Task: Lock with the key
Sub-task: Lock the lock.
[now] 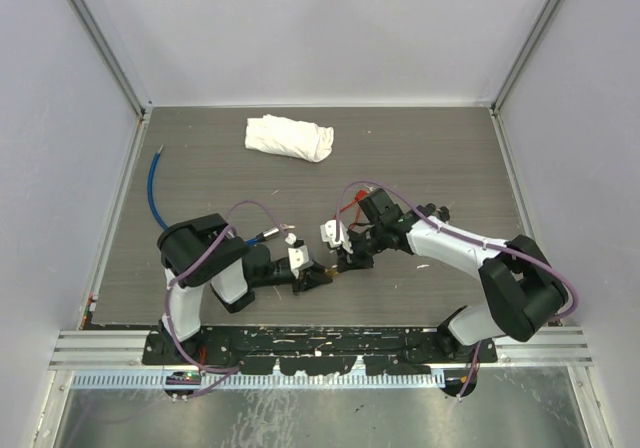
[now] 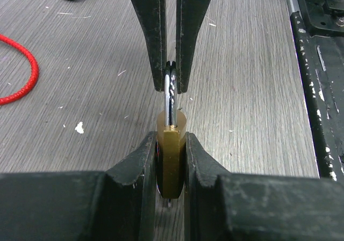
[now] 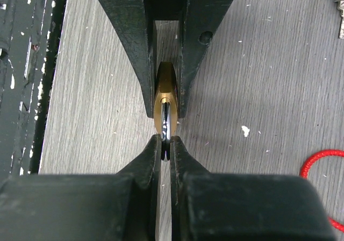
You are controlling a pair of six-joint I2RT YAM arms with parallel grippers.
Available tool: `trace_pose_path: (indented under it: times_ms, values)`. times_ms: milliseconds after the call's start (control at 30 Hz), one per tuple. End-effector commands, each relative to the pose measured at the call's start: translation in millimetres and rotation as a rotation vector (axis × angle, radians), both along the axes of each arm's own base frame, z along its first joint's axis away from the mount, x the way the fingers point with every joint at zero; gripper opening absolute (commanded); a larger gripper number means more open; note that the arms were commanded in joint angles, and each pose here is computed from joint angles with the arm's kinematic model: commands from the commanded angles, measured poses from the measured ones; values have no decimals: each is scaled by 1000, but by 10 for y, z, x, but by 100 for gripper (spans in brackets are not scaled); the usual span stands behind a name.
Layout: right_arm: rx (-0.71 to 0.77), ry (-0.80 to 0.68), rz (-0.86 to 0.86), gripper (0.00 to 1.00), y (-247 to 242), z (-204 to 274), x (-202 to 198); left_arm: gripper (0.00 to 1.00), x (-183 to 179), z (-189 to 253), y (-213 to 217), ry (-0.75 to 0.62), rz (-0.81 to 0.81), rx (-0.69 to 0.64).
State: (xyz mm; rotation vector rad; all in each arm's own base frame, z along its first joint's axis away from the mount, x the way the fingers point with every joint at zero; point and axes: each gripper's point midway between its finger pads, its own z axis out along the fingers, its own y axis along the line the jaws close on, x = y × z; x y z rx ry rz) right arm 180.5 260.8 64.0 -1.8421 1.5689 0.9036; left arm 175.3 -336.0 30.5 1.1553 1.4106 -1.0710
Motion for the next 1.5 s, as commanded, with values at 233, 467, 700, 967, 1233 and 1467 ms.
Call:
trace_pose_path:
  times_ms: [233,467,700,967,1233,1467]
  values:
    - [86,161,177,1,470,-250,-578,0,30,-530,109,83,51,152]
    - [36,147,202,1,501,-256,-567,0,79,-492,123,98,79,141]
    - [134,-4,-7,62,129,482,110,0,70,4,122,141,117,27]
    - [270,-123,-203,86,-539,1285,457,0,1,359,119,368,177,-36]
    - [422,-24,-173,86,-535,1536,182,0,138,949,74,517,278,-190]
    - [520,184,-175,84,-412,1598,107,0,294,1376,75,556,349,-319]
